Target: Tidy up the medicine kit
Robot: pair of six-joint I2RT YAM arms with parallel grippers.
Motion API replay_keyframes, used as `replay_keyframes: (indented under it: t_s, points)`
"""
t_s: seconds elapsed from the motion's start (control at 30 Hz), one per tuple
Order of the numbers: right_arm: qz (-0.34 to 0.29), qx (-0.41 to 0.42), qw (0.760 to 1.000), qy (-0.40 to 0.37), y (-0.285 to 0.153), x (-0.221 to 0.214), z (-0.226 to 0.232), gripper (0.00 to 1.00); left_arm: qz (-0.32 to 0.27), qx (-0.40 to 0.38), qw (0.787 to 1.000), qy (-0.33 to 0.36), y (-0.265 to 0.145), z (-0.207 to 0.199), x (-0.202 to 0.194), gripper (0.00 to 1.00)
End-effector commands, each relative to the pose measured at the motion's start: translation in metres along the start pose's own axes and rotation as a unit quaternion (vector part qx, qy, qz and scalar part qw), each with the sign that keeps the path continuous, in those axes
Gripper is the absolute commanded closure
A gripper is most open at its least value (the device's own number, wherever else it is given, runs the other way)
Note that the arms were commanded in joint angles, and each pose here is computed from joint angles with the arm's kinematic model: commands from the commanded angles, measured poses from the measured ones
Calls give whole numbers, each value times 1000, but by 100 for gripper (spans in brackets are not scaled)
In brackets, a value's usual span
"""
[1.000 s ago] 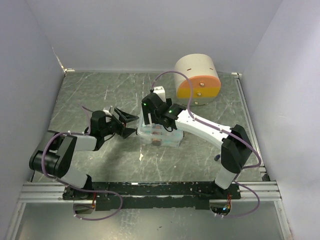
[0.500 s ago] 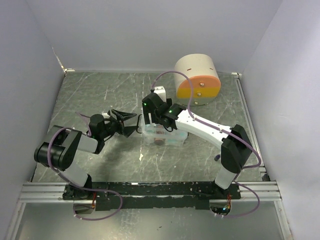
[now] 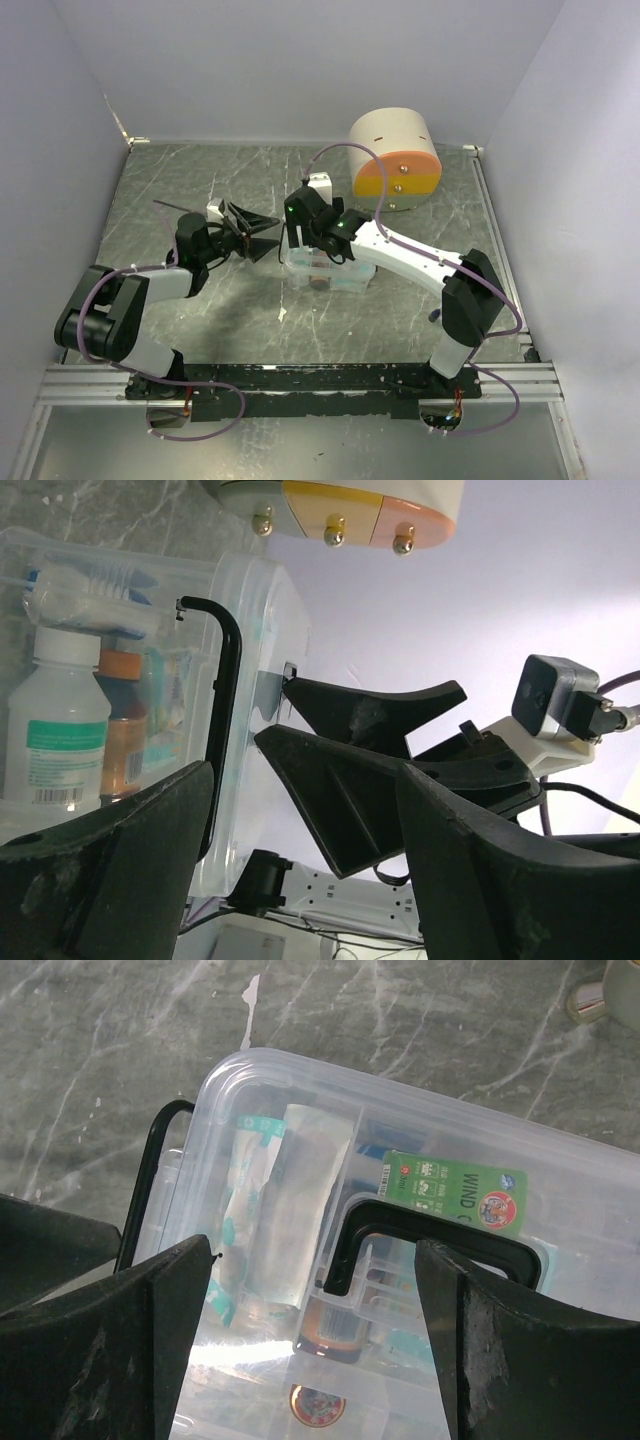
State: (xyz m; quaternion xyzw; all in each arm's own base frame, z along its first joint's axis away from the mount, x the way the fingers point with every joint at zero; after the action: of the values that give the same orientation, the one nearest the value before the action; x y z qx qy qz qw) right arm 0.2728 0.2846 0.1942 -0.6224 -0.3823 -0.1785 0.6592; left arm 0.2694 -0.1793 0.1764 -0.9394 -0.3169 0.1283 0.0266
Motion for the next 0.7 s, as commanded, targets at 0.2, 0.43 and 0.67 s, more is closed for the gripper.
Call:
replay_keyframes:
  t_s: [0.2,0.43,0.67]
  points:
    - [81,-23,995,-43,11,-45,-9,18,64,7,996,63,12,-6,-22,19]
    - [79,-17,996,-38,10,-45,-9,20,37,84,991,99,12,1,-16,30]
    - [76,-10,997,-16,11,-46,-13,23,32,124,982,142,14,-3,-15,40]
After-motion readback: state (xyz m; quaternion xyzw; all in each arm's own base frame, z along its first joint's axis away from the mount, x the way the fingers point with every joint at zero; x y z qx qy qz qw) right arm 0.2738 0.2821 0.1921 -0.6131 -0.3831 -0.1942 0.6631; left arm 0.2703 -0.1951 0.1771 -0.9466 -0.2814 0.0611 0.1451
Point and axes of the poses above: each gripper's point midway between its finger pads, its own y axis out along the fingers, its own z axis along the line the jaws close on, x = y × z, the point moved 7 cm from there along -y, back along the fingers, and after that the axes turned 7 degrees about -y, right-handed, at the moved point
